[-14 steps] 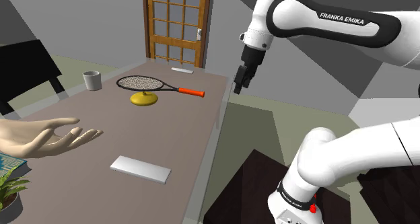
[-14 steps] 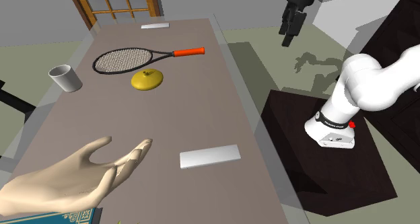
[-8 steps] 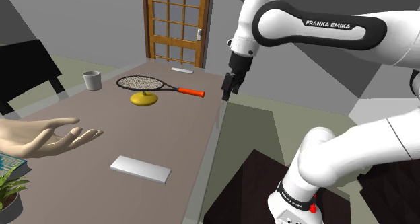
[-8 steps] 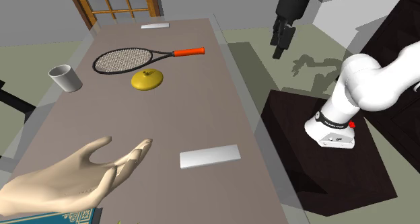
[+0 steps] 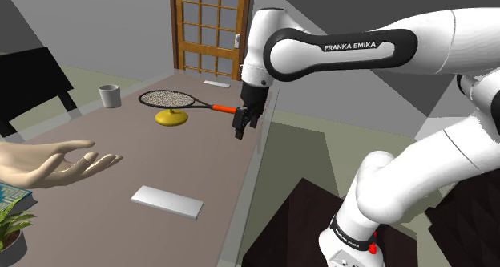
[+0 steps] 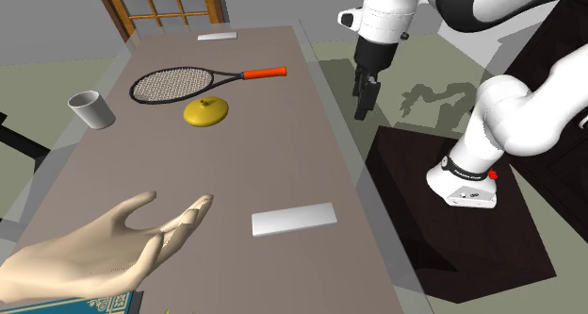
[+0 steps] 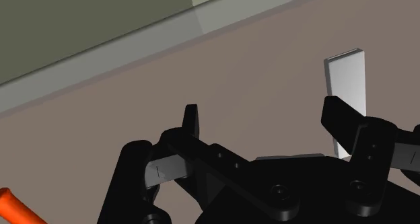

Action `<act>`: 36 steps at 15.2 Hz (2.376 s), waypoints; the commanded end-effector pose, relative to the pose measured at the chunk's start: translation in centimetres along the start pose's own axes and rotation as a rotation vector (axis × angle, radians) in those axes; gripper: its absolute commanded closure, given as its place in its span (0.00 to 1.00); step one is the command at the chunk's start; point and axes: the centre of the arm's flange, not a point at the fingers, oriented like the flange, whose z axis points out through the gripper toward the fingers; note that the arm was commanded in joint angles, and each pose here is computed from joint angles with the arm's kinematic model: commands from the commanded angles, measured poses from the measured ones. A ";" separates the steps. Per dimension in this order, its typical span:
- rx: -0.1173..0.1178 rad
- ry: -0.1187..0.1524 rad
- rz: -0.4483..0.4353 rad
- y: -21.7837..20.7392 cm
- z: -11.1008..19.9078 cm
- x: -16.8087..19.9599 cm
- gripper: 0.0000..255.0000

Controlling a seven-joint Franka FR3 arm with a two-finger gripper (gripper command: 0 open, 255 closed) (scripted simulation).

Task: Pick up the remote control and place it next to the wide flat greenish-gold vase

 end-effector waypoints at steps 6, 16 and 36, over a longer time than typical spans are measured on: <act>-0.004 -0.015 -0.033 -6.4 5.6 4.4 0.00; -0.011 -0.039 -0.080 -15.7 13.3 10.2 0.00; -0.015 -0.052 -0.106 -20.8 21.7 12.9 0.00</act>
